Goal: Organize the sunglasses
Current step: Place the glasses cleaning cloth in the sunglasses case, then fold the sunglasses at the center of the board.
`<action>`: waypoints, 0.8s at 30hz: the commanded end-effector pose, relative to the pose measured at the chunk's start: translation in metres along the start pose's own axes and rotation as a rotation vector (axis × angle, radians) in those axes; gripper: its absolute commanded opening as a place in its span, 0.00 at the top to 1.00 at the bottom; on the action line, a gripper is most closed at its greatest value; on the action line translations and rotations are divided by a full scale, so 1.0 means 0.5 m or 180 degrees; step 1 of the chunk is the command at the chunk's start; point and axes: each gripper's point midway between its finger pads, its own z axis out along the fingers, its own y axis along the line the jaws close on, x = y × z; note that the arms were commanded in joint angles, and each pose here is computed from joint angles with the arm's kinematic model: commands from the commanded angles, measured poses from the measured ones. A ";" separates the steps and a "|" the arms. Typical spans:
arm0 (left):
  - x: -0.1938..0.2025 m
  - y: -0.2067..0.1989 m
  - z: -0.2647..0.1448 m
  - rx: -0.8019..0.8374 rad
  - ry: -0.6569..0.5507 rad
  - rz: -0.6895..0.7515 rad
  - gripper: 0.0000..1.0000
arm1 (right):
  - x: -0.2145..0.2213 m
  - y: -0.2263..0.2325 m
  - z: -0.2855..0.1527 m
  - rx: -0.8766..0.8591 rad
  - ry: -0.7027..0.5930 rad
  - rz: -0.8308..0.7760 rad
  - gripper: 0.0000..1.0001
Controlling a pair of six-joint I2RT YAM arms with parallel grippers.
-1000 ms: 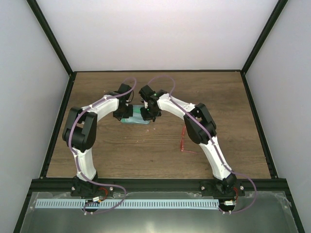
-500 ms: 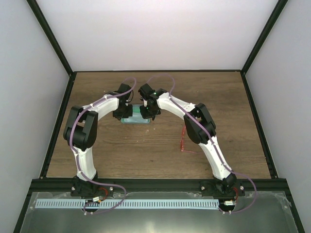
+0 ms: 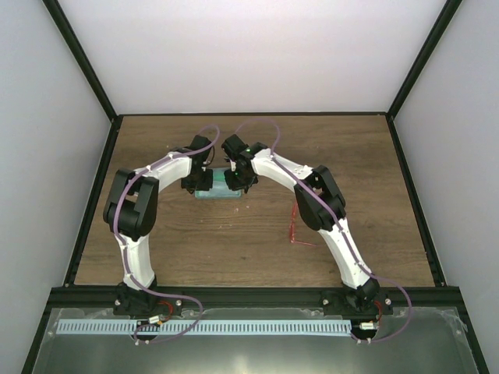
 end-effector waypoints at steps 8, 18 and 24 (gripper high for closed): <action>-0.043 0.002 -0.076 0.0040 -0.0264 -0.0056 0.71 | -0.056 0.012 -0.102 -0.0042 -0.0409 0.0000 0.82; -0.035 -0.009 -0.127 0.0185 -0.0329 -0.0113 0.64 | -0.053 0.008 -0.138 -0.0041 -0.0547 0.0080 0.80; -0.003 -0.098 -0.108 0.0728 -0.0145 0.0082 0.62 | -0.030 -0.010 -0.186 0.0004 -0.0738 0.0258 0.91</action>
